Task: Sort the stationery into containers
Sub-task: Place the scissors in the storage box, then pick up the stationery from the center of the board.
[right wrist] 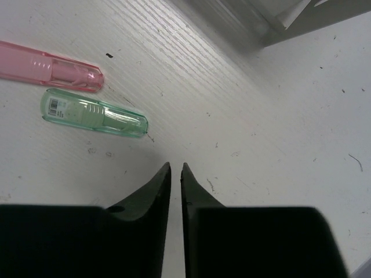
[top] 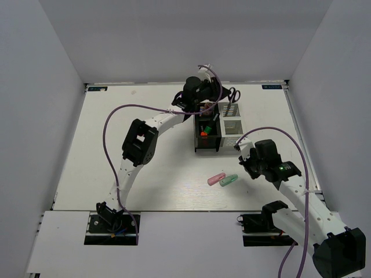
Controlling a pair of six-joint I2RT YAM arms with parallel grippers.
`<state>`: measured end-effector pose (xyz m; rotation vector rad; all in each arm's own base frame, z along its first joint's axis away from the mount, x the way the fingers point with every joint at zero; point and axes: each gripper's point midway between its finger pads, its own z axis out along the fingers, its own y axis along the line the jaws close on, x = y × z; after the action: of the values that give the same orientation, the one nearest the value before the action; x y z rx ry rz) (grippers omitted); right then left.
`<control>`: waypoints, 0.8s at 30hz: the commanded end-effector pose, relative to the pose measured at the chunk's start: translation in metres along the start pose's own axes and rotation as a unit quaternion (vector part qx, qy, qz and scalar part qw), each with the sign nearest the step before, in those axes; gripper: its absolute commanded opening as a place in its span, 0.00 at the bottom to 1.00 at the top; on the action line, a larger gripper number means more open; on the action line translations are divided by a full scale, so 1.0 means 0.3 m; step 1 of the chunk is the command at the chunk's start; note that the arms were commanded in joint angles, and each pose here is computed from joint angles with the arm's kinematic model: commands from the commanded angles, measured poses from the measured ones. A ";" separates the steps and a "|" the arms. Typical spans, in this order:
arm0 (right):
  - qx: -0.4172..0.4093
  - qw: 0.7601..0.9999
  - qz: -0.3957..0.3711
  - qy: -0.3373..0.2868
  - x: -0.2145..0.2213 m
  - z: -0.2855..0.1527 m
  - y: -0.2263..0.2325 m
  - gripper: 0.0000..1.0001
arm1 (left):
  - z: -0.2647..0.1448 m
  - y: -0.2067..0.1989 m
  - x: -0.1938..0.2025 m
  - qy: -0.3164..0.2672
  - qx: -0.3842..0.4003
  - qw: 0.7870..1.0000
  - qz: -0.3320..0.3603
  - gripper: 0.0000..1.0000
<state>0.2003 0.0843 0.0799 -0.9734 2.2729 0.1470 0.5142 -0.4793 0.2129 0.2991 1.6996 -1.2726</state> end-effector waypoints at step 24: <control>-0.308 0.926 -0.192 -0.107 -0.031 -0.102 0.328 0.40 | -0.474 -0.531 -0.185 0.125 -0.058 0.976 0.167 0.69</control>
<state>0.1593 0.1256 0.0828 -1.3047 2.1083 0.5216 0.4499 -0.4526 0.3097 0.4866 1.7311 -1.1460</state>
